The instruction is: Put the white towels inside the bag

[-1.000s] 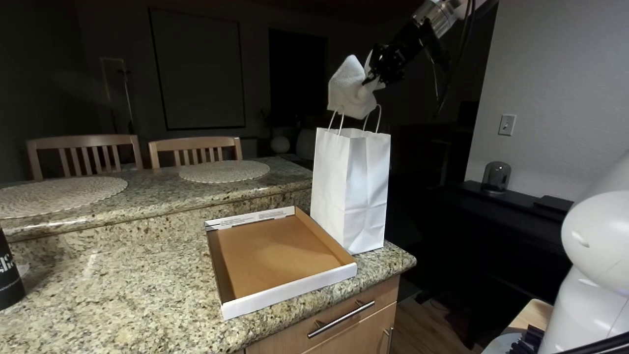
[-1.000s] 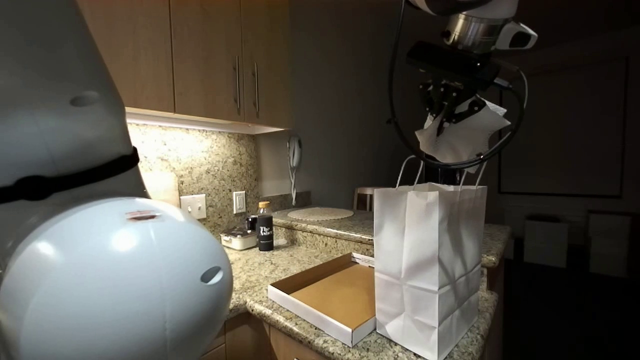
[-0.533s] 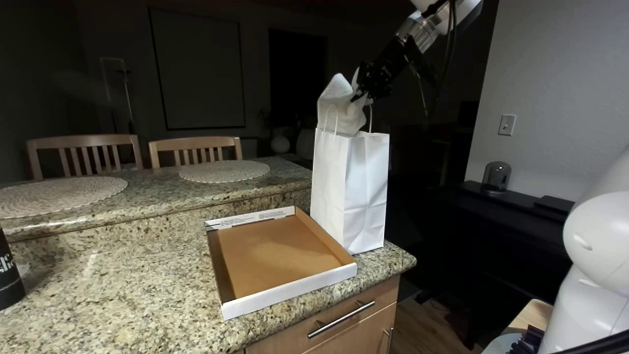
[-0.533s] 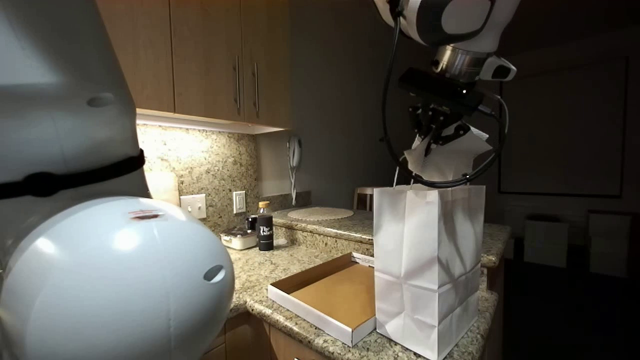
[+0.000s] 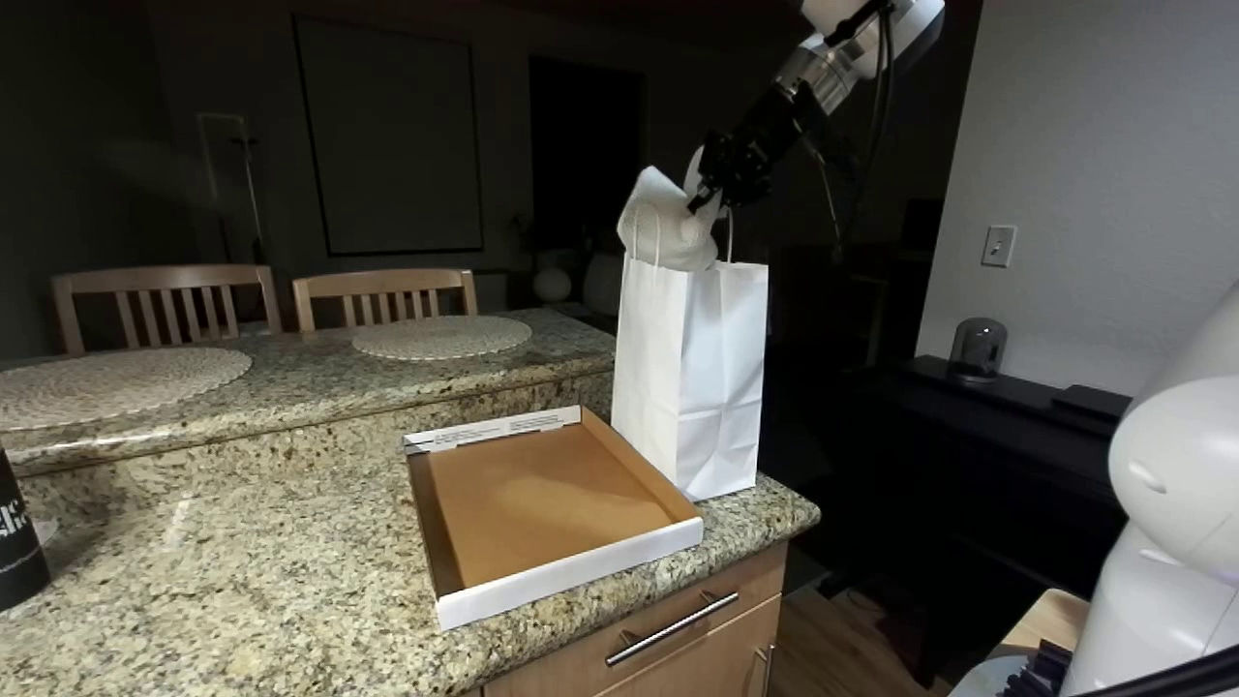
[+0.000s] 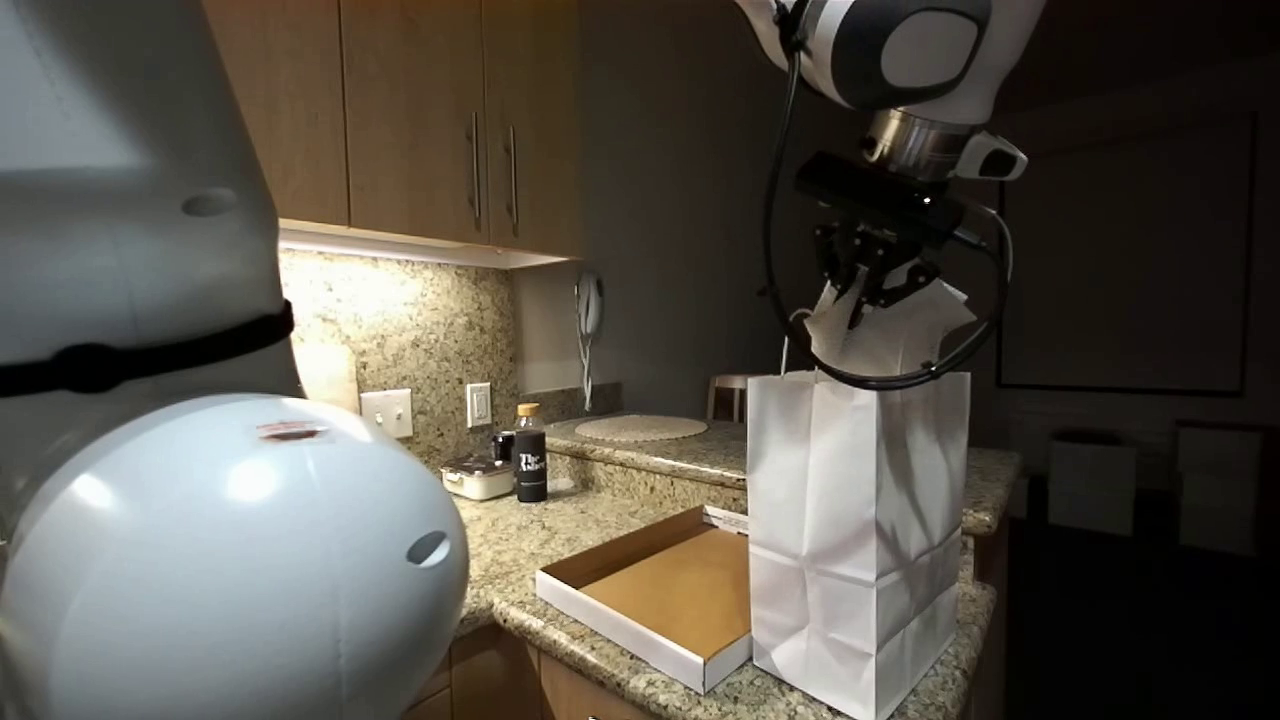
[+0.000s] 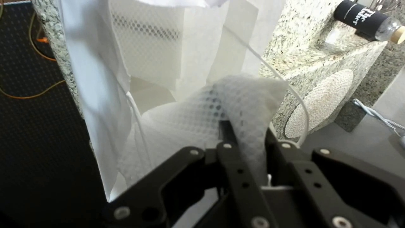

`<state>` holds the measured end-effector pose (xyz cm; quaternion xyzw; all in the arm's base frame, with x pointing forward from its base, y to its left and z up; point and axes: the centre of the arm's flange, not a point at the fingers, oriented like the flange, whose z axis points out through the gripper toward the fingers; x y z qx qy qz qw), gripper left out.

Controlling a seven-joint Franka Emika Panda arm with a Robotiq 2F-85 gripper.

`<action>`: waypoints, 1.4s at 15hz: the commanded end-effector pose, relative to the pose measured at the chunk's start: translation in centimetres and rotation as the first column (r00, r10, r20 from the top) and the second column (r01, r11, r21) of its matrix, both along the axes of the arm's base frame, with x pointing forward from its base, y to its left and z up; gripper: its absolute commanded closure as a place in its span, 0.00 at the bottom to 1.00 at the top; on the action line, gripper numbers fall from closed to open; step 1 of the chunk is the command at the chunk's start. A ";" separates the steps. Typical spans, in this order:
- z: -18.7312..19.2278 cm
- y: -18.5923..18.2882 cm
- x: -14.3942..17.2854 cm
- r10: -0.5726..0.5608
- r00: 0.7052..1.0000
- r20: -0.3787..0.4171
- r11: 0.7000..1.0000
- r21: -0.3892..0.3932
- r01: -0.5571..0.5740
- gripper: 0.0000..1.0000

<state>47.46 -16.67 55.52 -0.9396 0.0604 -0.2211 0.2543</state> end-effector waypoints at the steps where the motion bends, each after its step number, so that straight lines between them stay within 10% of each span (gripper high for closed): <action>1: 0.2 0.1 -1.6 0.033 0.999 0.029 0.999 -0.022 -0.032 0.45; 10: 3.0 7.1 -4.1 0.069 0.996 0.058 0.995 -0.071 -0.065 0.00; 17: 7.5 25.2 -7.1 0.100 0.972 -0.211 0.912 -0.370 -0.174 0.00; 21: 6.2 33.4 -7.6 0.049 0.912 -0.408 0.879 -0.416 -0.234 0.00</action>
